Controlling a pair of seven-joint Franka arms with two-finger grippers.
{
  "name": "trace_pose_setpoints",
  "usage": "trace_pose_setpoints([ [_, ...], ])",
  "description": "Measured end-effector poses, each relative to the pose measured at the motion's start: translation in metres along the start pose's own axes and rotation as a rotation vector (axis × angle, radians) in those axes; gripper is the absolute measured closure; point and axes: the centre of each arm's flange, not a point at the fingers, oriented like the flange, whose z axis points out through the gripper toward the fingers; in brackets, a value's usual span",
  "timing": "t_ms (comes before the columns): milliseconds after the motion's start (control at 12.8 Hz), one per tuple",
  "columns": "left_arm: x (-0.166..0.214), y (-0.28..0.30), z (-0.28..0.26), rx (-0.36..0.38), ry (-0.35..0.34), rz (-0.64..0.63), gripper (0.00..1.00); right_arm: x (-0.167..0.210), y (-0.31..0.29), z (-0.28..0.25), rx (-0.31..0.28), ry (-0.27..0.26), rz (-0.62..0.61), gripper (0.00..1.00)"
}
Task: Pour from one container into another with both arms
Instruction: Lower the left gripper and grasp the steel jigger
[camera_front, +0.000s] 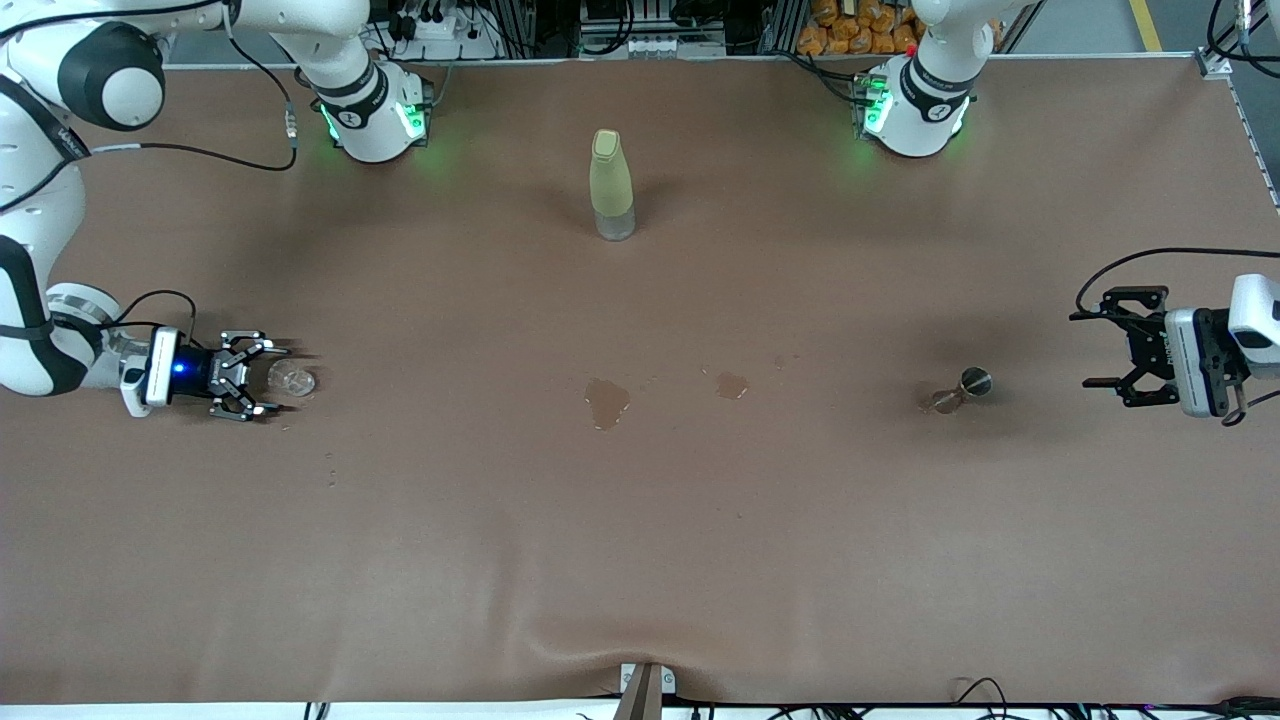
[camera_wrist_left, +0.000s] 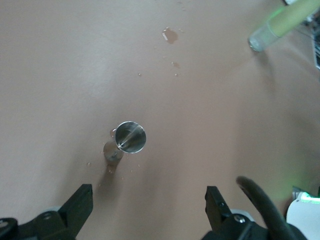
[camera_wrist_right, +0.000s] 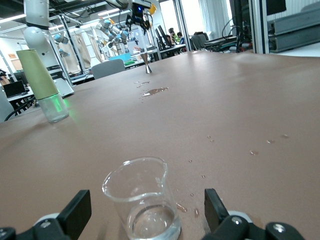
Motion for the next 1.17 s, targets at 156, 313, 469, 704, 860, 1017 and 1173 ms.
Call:
trace_pose_setpoints([
  [156, -0.021, -0.011, 0.017, -0.038, 0.052, 0.152, 0.00, -0.002, -0.001, 0.003, 0.005, 0.021, -0.009, 0.00],
  [313, -0.041, -0.023, 0.038, -0.050, 0.152, 0.276, 0.00, -0.007, 0.001, 0.008, -0.013, 0.047, -0.023, 0.01],
  [469, -0.066, -0.034, 0.062, -0.061, 0.225, 0.359, 0.00, -0.011, -0.001, 0.012, -0.009, 0.071, -0.031, 0.04],
  [704, -0.095, -0.047, 0.094, -0.073, 0.312, 0.393, 0.00, -0.011, -0.001, 0.013, -0.001, 0.083, -0.041, 0.19],
  [860, -0.114, -0.055, 0.119, -0.078, 0.384, 0.381, 0.00, -0.011, -0.001, 0.013, -0.002, 0.082, -0.042, 0.23],
  [1017, -0.123, -0.061, 0.141, -0.087, 0.430, 0.379, 0.00, -0.011, -0.001, 0.013, -0.002, 0.082, -0.042, 0.21],
  [1173, -0.124, -0.065, 0.154, -0.090, 0.466, 0.367, 0.00, -0.011, -0.001, 0.012, -0.003, 0.082, -0.042, 0.22],
])
